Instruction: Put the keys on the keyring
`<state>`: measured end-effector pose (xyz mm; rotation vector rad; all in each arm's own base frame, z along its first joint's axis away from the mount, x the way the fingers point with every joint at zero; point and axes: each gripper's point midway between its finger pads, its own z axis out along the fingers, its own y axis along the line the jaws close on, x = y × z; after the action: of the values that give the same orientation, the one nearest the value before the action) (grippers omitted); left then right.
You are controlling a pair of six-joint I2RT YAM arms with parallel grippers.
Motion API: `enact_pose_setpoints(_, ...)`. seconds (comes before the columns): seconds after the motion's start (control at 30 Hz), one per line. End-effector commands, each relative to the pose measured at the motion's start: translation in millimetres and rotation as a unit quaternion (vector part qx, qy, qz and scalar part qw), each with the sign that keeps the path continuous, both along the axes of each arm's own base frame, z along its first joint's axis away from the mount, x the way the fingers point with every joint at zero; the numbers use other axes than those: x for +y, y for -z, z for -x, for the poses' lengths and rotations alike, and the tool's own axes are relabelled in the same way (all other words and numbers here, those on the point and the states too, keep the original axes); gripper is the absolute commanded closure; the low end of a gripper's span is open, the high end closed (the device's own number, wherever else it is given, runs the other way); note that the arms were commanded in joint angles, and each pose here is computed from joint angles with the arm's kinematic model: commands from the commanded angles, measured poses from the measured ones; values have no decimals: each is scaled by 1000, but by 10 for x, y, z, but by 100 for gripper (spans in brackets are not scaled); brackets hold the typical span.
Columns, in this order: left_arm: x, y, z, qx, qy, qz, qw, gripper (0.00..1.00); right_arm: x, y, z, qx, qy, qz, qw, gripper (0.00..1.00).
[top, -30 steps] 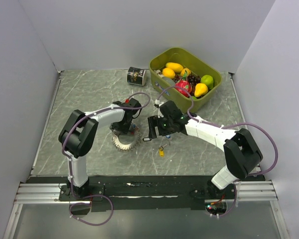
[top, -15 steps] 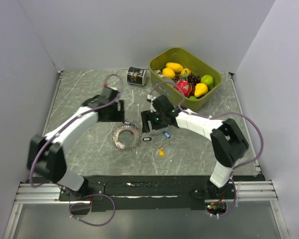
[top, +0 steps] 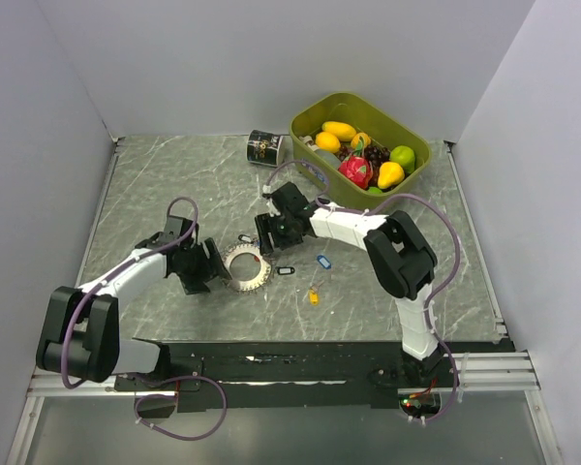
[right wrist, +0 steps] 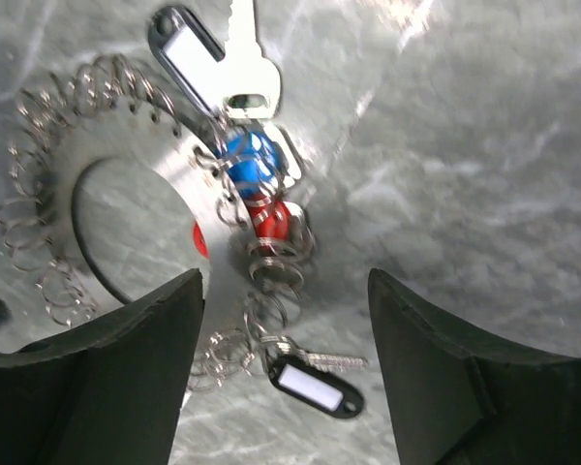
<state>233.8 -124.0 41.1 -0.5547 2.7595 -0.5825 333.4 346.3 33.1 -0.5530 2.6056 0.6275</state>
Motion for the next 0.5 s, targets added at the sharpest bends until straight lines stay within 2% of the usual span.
enact_pose_setpoints(0.0, -225, -107, -222, -31, -18, 73, 997, 26, 170, -12, -39, 4, -12, -23, 1000, 30)
enact_pose_setpoints(0.03, -247, -88, -231, -29, -20, 80, 996, 28, 173, 18, -19, 10, -12, -24, 1000, 32)
enact_pose_setpoints(0.13, -302, -7, -291, -21, -15, 90, 996, 36, 200, 67, 70, 25, -18, -38, 999, 50)
enact_pose_setpoints(0.17, -303, 16, -306, -18, -16, 89, 996, 38, 214, 32, 100, 28, -20, -47, 998, 61)
enact_pose_setpoints(0.2, -301, 64, -316, -11, -18, 86, 996, 39, 213, 30, 130, 31, -19, -50, 998, 65)
enact_pose_setpoints(0.37, -267, 101, -459, -15, -15, 64, 998, 46, 142, 27, 315, 44, -18, -60, 997, 79)
enact_pose_setpoints(0.47, -224, 112, -550, -19, -14, 44, 999, 50, 119, 15, 441, 54, -20, -68, 996, 80)
